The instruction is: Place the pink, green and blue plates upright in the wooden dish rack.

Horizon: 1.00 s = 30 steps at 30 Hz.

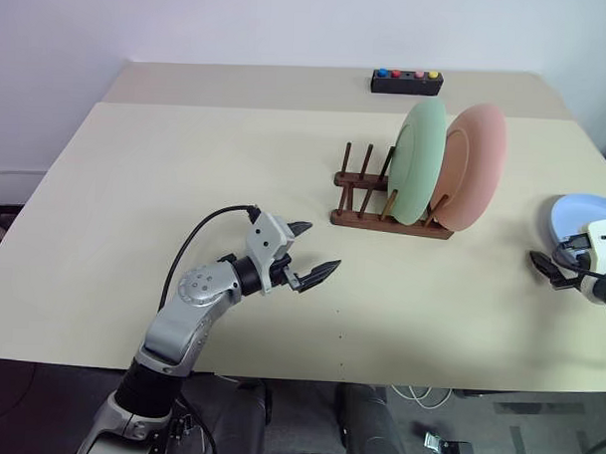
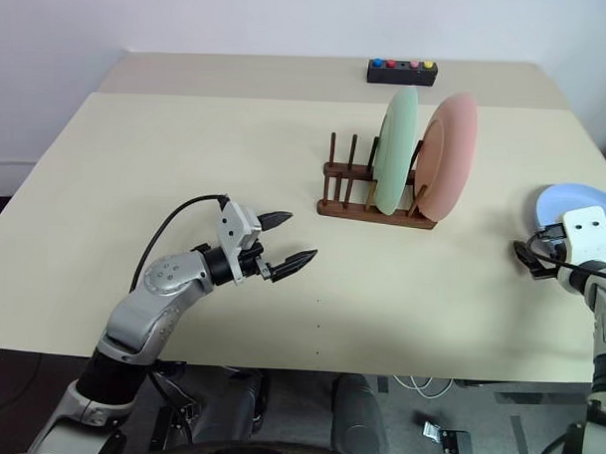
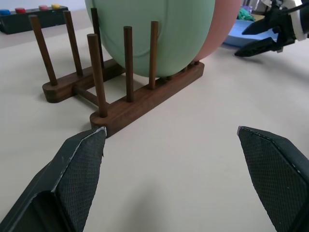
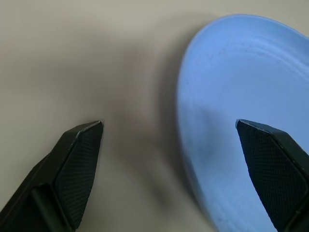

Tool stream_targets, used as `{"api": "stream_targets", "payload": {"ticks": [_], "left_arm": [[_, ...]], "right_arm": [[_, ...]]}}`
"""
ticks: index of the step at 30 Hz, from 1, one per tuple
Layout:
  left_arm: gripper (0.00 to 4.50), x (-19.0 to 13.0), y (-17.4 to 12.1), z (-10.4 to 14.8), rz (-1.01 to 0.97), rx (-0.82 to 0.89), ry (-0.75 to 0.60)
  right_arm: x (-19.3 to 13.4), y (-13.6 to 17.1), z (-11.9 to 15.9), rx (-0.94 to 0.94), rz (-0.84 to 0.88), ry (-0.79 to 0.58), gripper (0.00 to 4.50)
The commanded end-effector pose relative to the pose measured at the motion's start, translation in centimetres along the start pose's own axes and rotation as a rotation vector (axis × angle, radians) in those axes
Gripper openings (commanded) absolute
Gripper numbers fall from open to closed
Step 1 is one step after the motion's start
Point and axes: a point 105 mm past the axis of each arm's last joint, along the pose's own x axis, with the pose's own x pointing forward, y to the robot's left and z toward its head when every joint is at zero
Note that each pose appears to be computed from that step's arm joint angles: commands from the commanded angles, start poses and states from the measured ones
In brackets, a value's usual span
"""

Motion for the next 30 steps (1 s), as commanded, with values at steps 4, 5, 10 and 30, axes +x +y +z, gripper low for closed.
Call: {"api": "stream_targets", "payload": {"ticks": [4, 5, 10, 30], "left_arm": [[4.5, -0.1, -0.1, 1.2, 0.007, 0.036, -0.038], [4.5, -0.1, -0.1, 1.2, 0.008, 0.037, -0.038], [4.5, -0.2, 0.0, 1.2, 0.01, 0.039, -0.036], [4.5, -0.1, 0.2, 1.3, 0.015, 0.046, -0.037]], "right_arm": [[0.5, -0.2, -0.3, 0.01, -0.024, 0.01, 1.64], [0.5, -0.2, -0.2, 0.009, -0.029, 0.008, 1.16], [0.8, -0.5, 0.1, 0.006, -0.075, -0.015, 0.05], [-9.3, 2.0, 26.4, -0.276, -0.18, -1.047, 0.05]]}}
